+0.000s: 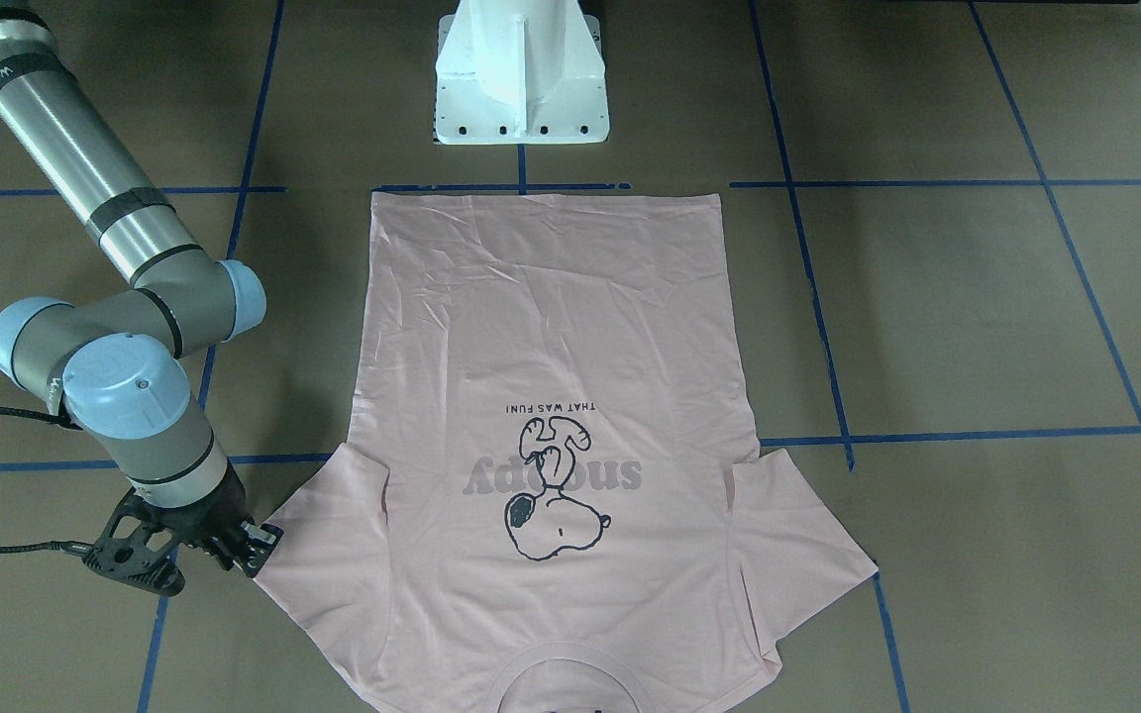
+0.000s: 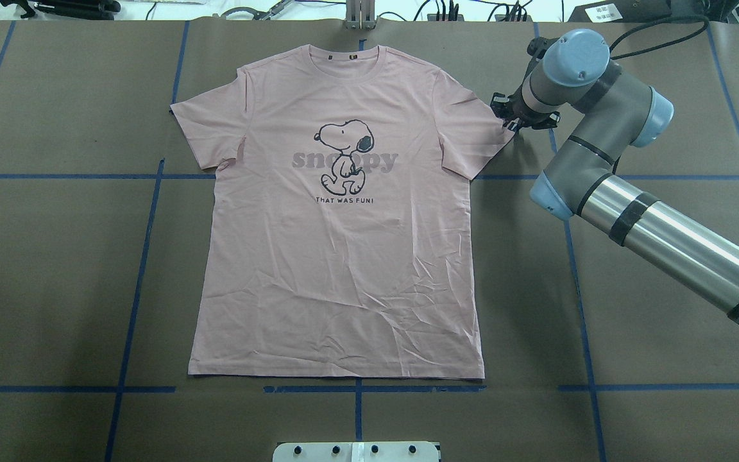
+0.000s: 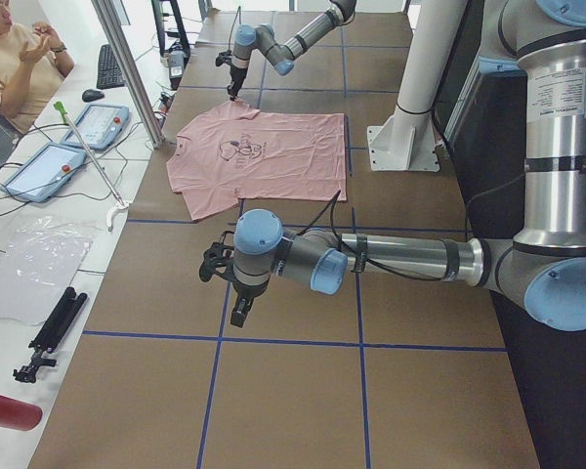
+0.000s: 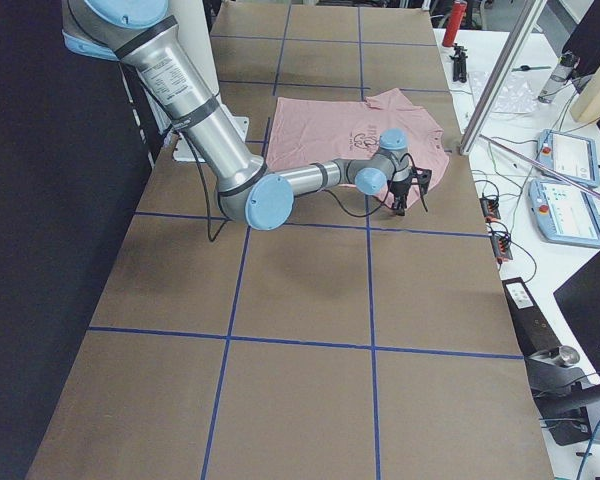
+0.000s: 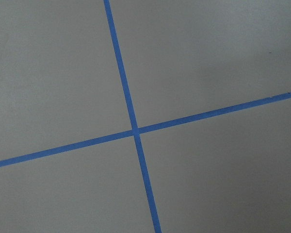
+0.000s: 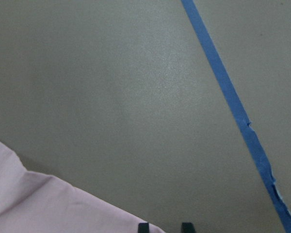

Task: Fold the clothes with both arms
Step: 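Move the right gripper to the shirt sleeve nearest it, then grasp the sleeve with the right gripper and fold it inward over the shirt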

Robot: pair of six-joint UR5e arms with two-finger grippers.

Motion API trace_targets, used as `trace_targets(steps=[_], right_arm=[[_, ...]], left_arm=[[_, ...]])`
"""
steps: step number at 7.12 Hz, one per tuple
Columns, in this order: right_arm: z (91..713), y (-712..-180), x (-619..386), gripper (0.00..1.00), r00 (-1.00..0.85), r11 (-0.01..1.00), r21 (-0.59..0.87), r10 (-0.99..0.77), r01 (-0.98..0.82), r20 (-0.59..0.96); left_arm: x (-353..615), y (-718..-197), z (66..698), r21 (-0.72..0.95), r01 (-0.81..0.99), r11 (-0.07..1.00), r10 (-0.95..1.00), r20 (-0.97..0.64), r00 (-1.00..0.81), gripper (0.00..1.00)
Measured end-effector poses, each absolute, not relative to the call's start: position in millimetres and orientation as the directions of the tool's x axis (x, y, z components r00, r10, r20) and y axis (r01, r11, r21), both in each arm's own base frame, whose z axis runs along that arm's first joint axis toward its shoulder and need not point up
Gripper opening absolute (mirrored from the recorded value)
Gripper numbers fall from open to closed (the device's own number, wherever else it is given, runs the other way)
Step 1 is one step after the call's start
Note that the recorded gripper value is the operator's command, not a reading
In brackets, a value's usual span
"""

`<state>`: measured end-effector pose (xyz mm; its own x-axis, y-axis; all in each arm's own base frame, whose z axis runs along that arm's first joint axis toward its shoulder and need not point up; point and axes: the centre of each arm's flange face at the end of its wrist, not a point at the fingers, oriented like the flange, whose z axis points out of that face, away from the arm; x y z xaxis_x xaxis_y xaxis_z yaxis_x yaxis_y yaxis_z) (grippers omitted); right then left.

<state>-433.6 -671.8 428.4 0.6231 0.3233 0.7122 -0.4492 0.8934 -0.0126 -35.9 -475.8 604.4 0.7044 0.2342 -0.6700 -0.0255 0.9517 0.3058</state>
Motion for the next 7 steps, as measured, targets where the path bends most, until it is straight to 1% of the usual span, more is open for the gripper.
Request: trace_targets(steps=[2, 4, 5, 7], right_arm=[[413, -669, -436, 0.0, 0.61, 0.895, -0.005, 0.308, -0.446, 0.73], [358, -659, -465, 0.0, 0.58, 0.896, 0.014, 0.274, -0.443, 0.767], [331, -655, -484, 0.0, 0.561, 0.882, 0.002, 0.298, -0.471, 0.773], [300, -655, -513, 0.0, 0.549, 0.852, -0.002, 0.339, -0.523, 0.764]], left_arm=[[-36, -476, 601, 0.312, -0.025, 0.95, 0.238, -0.669, 0.704, 1.0], [-35, -476, 595, 0.321, -0.025, 0.947, 0.247, -0.673, 0.698, 1.0], [-35, -476, 592, 0.325, -0.026, 0.945, 0.252, -0.679, 0.69, 1.0], [-34, -474, 586, 0.335, -0.026, 0.942, 0.262, -0.683, 0.681, 1.0]])
